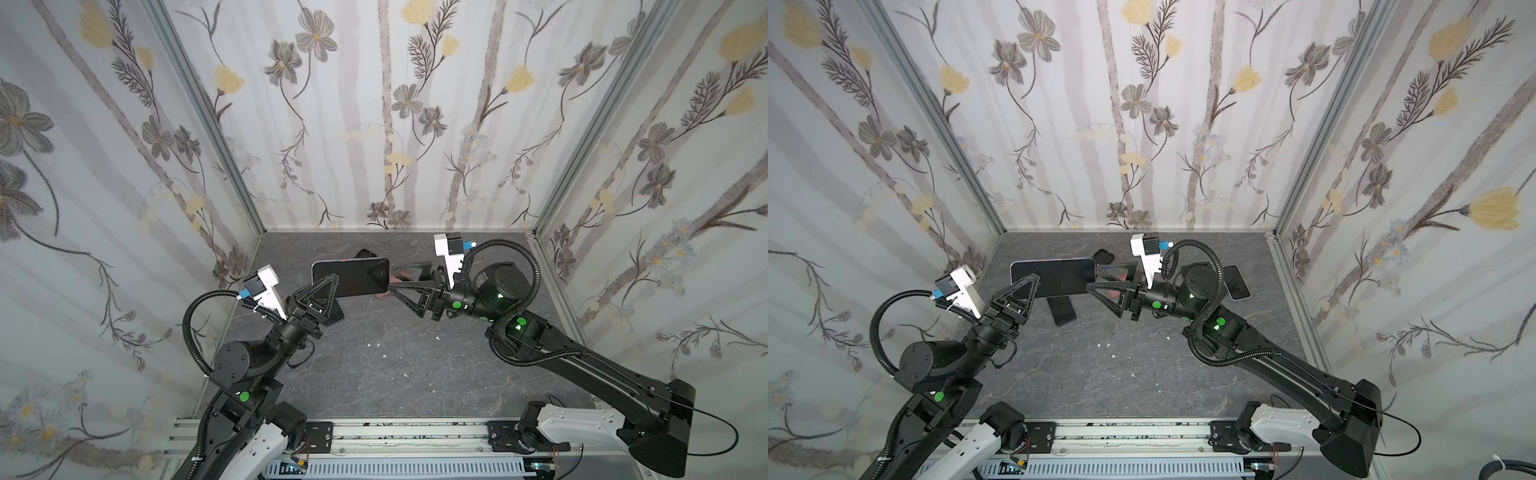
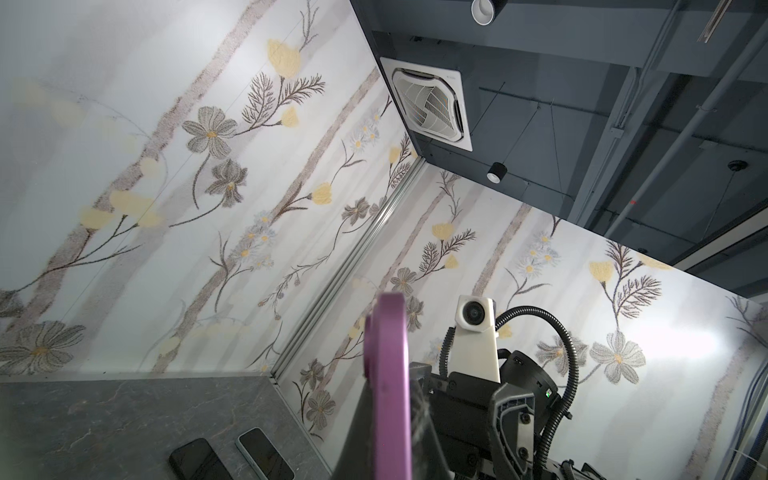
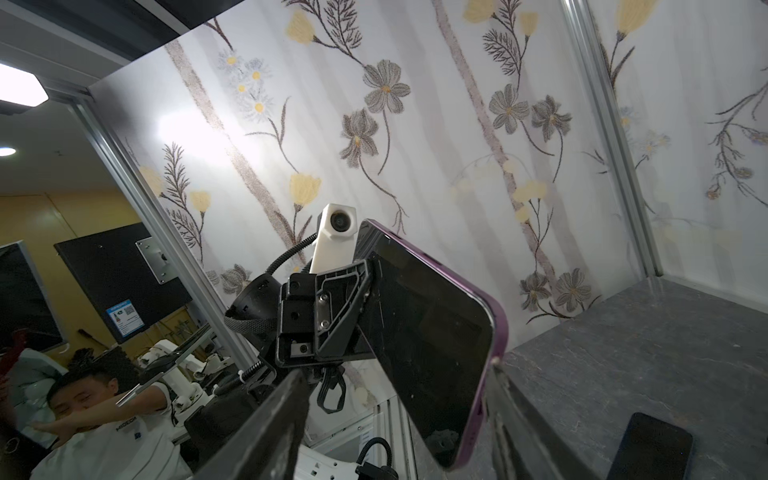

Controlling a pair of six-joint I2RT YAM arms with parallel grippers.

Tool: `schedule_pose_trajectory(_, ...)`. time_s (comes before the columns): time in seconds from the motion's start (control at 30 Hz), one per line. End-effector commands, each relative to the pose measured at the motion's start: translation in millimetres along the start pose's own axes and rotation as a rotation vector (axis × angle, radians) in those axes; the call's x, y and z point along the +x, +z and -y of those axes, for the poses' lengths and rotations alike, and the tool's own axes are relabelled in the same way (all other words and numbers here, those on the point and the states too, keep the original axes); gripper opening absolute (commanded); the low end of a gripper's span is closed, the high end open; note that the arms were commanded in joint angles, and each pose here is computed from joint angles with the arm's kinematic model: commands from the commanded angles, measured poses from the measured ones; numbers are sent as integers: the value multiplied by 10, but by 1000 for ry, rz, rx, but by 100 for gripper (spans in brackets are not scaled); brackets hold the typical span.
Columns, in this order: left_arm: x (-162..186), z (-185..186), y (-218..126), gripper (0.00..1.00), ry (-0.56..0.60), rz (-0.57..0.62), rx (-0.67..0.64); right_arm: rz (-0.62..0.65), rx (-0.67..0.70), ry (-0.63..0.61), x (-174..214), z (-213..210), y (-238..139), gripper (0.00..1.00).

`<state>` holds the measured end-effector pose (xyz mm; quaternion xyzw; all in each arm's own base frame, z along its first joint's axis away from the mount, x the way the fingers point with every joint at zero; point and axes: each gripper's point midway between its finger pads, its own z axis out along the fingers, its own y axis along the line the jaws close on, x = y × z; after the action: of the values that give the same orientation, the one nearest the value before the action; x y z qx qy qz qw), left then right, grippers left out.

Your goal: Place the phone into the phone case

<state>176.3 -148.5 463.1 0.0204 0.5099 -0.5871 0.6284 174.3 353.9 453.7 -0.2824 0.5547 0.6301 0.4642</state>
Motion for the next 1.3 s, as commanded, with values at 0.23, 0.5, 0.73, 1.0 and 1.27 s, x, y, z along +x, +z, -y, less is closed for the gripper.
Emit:
schedule_pose_trajectory(0.23, -140, 371, 16, 0, 16, 37, 175, -6, -191, 34, -45, -275, 106, 34)
schedule_pose_trajectory(0.5, -56, 234, 27, 0, 4, 15, 125, 20, -265, 42, -78, -400, 64, 23)
schedule_pose_trajectory(0.73, 30, 152, 102, 0, -20, -12, 120, 5, -278, 44, -43, -384, 92, 17)
schedule_pose_trajectory(1.0, -8, -271, 209, 64, 28, 28, -87, 39, -180, 37, -170, -205, -35, 0)
schedule_pose_trajectory(1.27, 136, -1361, 300, 78, 150, -19, -590, 97, 408, 16, -385, 855, -701, 0)
